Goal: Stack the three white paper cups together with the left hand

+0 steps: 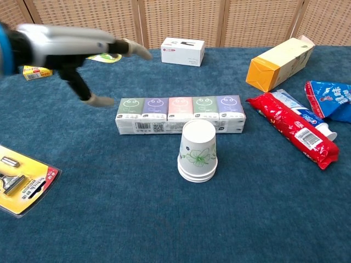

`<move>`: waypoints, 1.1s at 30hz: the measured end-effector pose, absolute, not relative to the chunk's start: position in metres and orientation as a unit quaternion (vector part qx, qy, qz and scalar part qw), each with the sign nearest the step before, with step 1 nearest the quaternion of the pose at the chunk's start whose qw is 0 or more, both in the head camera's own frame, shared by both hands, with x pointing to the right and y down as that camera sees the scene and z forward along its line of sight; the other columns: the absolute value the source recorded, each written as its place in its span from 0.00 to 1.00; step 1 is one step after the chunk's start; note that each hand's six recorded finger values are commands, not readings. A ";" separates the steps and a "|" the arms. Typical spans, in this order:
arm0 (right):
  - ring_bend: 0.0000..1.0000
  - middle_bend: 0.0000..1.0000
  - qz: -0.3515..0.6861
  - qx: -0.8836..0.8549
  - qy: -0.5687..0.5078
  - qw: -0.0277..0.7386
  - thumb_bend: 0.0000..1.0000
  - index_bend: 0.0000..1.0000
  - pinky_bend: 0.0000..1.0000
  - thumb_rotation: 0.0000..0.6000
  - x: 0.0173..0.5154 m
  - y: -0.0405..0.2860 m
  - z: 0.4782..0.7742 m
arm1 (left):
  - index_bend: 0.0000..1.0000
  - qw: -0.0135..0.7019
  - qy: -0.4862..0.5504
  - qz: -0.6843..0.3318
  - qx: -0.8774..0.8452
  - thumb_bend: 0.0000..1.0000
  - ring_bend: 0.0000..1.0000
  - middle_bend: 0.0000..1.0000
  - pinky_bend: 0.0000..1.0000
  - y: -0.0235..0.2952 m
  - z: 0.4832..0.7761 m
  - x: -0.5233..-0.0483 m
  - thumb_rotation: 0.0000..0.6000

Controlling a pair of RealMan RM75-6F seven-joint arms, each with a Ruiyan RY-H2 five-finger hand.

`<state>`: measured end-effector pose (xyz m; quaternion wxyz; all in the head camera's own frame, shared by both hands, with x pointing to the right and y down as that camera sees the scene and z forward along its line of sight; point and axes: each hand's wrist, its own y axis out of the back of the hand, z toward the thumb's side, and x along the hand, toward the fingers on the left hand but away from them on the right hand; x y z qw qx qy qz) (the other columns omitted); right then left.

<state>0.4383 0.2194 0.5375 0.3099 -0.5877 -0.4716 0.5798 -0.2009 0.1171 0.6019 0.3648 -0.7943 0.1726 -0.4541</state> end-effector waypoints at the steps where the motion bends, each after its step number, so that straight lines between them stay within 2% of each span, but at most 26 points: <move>1: 0.00 0.08 0.579 -0.589 -0.470 0.311 0.28 0.00 0.31 1.00 0.437 0.218 0.538 | 0.01 0.363 0.182 -0.456 -0.792 0.40 0.00 0.00 0.09 0.118 0.599 -0.208 1.00; 10: 0.00 0.08 0.577 -0.588 -0.462 0.329 0.28 0.00 0.31 1.00 0.432 0.208 0.544 | 0.01 0.352 0.271 -0.483 -0.755 0.40 0.00 0.00 0.09 0.136 0.572 -0.282 1.00; 20: 0.00 0.05 0.576 -0.575 -0.457 0.360 0.28 0.00 0.31 1.00 0.425 0.203 0.547 | 0.01 0.334 0.364 -0.499 -0.712 0.40 0.00 0.00 0.09 0.172 0.542 -0.352 1.00; 27: 0.00 0.05 0.573 -0.577 -0.459 0.359 0.28 0.00 0.31 1.00 0.424 0.207 0.548 | 0.01 0.334 0.397 -0.496 -0.696 0.40 0.00 0.00 0.09 0.187 0.525 -0.375 1.00; 33: 0.00 0.05 0.572 -0.578 -0.459 0.359 0.28 0.00 0.31 1.00 0.423 0.207 0.548 | 0.01 0.336 0.399 -0.499 -0.692 0.39 0.00 0.00 0.09 0.188 0.526 -0.379 1.00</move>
